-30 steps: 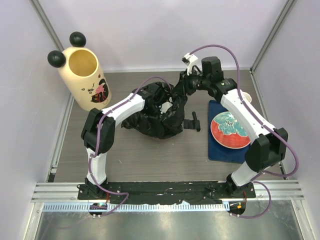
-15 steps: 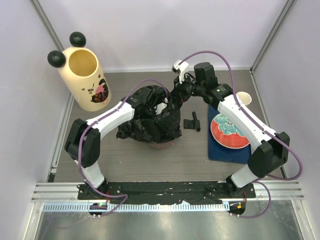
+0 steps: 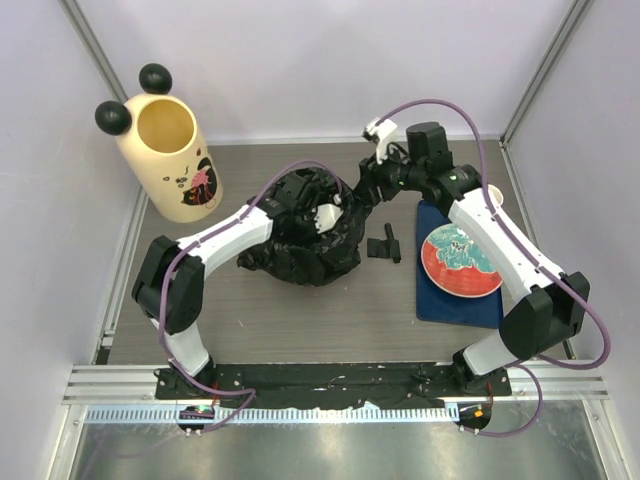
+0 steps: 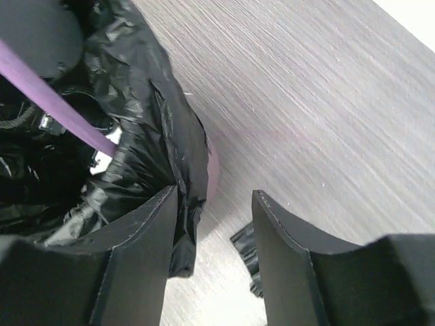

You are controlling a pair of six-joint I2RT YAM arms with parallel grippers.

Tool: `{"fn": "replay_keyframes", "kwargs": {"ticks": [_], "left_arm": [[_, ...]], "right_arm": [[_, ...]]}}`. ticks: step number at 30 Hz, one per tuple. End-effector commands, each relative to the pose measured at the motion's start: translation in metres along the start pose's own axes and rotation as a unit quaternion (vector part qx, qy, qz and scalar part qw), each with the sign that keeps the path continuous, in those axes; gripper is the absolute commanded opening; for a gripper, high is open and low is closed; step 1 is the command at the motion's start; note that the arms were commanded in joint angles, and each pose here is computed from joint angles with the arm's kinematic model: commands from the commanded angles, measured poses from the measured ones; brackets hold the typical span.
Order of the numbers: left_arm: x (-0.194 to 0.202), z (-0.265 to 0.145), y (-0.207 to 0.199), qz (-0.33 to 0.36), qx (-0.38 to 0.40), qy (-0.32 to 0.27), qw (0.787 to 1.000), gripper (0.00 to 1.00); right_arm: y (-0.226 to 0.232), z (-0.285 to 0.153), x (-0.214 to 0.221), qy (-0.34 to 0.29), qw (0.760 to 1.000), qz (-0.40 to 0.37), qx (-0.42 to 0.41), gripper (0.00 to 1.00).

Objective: Put the trash bags into the trash bin

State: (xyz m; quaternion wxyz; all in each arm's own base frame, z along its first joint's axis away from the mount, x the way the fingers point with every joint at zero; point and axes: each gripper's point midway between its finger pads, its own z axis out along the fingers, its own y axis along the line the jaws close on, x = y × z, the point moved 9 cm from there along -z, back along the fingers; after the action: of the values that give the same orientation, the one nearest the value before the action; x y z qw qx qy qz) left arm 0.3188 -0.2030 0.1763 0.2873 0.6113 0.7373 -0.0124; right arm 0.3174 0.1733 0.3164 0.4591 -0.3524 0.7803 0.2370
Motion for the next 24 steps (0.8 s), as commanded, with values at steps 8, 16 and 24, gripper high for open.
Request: {"fn": "replay_keyframes", "kwargs": {"ticks": [8, 16, 24], "left_arm": [[-0.036, -0.002, 0.031, -0.027, -0.050, -0.026, 0.998, 0.17], [-0.029, 0.005, 0.024, -0.017, 0.003, 0.023, 1.000, 0.17], [-0.021, 0.004, 0.017, -0.029, 0.043, 0.086, 0.995, 0.11]], "right_arm": [[0.039, -0.038, -0.014, -0.021, 0.991, 0.036, -0.126, 0.72], [0.041, -0.040, -0.017, -0.013, 0.997, -0.042, -0.070, 0.65], [0.007, -0.064, -0.001, 0.050, 0.995, -0.087, -0.014, 0.70]]}}
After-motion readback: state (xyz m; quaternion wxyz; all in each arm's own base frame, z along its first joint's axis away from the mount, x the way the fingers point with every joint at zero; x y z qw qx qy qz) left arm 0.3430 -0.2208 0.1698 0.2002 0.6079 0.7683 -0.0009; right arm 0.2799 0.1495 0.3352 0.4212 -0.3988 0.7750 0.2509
